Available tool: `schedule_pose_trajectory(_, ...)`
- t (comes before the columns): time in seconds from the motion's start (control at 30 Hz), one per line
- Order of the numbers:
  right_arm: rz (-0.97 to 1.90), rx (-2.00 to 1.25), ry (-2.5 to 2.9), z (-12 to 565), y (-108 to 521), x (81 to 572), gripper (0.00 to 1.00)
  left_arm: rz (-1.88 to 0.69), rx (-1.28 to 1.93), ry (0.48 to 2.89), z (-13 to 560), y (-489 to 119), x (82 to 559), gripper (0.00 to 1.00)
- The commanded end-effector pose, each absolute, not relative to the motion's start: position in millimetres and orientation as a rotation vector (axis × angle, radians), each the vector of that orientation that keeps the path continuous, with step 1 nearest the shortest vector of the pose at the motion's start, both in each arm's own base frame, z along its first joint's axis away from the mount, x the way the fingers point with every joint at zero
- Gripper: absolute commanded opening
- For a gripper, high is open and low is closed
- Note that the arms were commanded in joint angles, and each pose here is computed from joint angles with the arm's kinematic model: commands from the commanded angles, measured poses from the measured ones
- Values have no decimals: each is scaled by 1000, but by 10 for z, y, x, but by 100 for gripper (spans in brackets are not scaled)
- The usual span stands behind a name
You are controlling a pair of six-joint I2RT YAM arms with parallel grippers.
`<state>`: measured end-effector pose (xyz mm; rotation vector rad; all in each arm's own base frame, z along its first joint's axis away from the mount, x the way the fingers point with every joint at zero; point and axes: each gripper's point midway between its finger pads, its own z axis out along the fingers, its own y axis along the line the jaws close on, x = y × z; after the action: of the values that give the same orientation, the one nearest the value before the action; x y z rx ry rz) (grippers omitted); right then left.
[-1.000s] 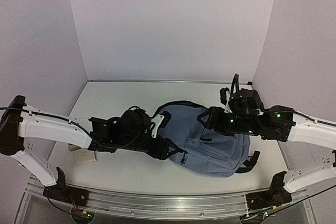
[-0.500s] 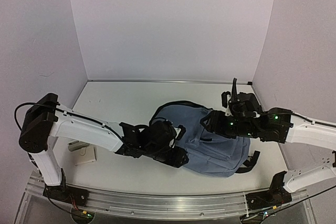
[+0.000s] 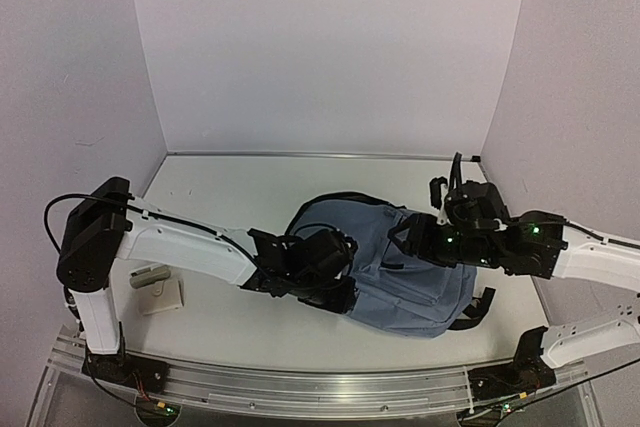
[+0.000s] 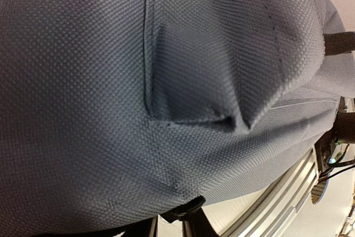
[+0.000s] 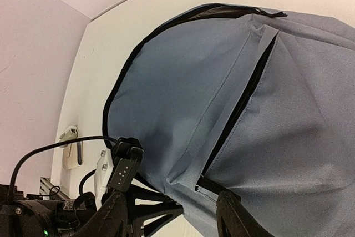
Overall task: Pack the student bag
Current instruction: Zip the student bag at the center of the board.
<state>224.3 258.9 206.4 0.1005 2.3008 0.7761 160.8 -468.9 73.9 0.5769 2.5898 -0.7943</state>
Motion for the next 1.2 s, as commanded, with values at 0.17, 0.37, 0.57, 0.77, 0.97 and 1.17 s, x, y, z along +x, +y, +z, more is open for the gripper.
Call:
schedule_pose_trajectory(0.17, 803, -104, 2290, 2080, 2633, 2116, 58, -676, 446, 2524, 918, -4662, 1892, 0)
schedule_pose_trajectory(0.37, 800, -383, 2354, 1831, 2911, 1842, 73, -659, 377, 2498, 1096, -4516, 1943, 0)
schedule_pose_trajectory(0.57, 573, -448, 2382, 1536, 3019, 1847, 74, -654, 347, 2505, 1158, -4391, 1948, 0)
schedule_pose_trajectory(0.77, 425, -501, 2383, 1339, 3065, 1920, 68, -769, 363, 2494, 1276, -4356, 1941, 0)
schedule_pose_trajectory(0.97, 310, -552, 2376, 1219, 3164, 1976, 61, -816, 410, 2489, 1322, -4404, 1916, 0)
schedule_pose_trajectory(1.17, 223, -548, 2370, 1102, 3212, 2022, 38, -833, 398, 2482, 1356, -4359, 1973, 0)
